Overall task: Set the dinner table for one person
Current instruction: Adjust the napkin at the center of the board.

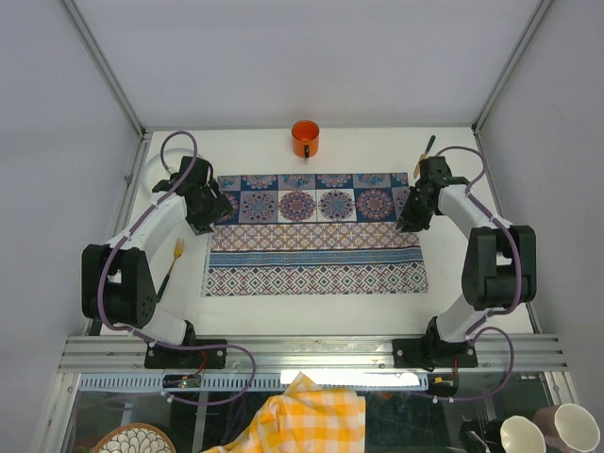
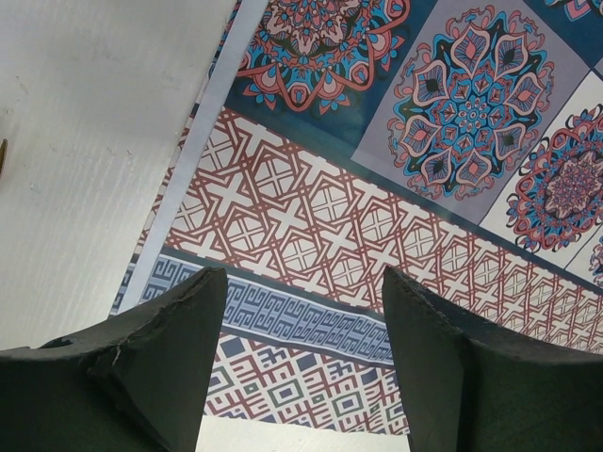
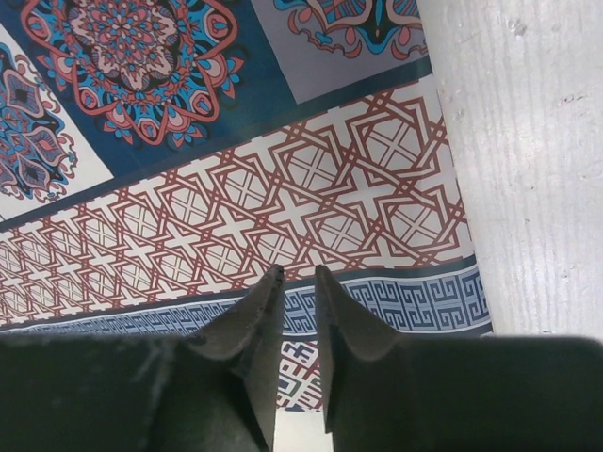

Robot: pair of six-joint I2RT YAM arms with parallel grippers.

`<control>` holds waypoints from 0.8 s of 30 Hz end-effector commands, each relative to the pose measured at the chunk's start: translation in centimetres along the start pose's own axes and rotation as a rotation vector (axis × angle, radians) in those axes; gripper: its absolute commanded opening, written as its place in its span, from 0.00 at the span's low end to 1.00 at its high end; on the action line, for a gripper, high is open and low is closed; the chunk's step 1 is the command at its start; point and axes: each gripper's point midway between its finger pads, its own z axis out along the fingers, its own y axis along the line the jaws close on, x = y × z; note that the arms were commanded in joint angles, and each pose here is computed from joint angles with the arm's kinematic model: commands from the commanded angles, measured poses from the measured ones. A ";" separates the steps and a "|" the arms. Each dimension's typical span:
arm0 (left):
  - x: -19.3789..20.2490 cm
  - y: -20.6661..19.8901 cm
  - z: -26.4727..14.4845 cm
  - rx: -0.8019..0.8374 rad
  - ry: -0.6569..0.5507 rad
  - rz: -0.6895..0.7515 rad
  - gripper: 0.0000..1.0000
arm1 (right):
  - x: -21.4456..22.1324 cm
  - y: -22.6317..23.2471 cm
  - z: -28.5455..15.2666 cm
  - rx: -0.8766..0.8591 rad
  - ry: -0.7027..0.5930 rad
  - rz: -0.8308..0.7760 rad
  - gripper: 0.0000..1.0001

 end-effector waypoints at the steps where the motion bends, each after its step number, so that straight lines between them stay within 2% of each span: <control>1: -0.1 -0.9 0.0 0.043 -0.011 0.025 0.68 | -0.3 -0.4 0.6 0.034 -0.008 0.011 0.24; 19: -0.2 -0.8 -0.3 0.042 -0.013 0.037 0.68 | 0.0 -8.4 1.5 0.350 0.031 0.074 0.33; 22: -0.1 -0.8 -0.2 0.043 -0.010 0.038 0.68 | -0.8 -11.2 0.0 0.512 -0.021 0.097 0.24; 24: -0.1 -0.8 -0.2 0.042 -0.012 0.037 0.68 | -2.1 -13.2 -2.6 0.668 -0.116 0.123 0.15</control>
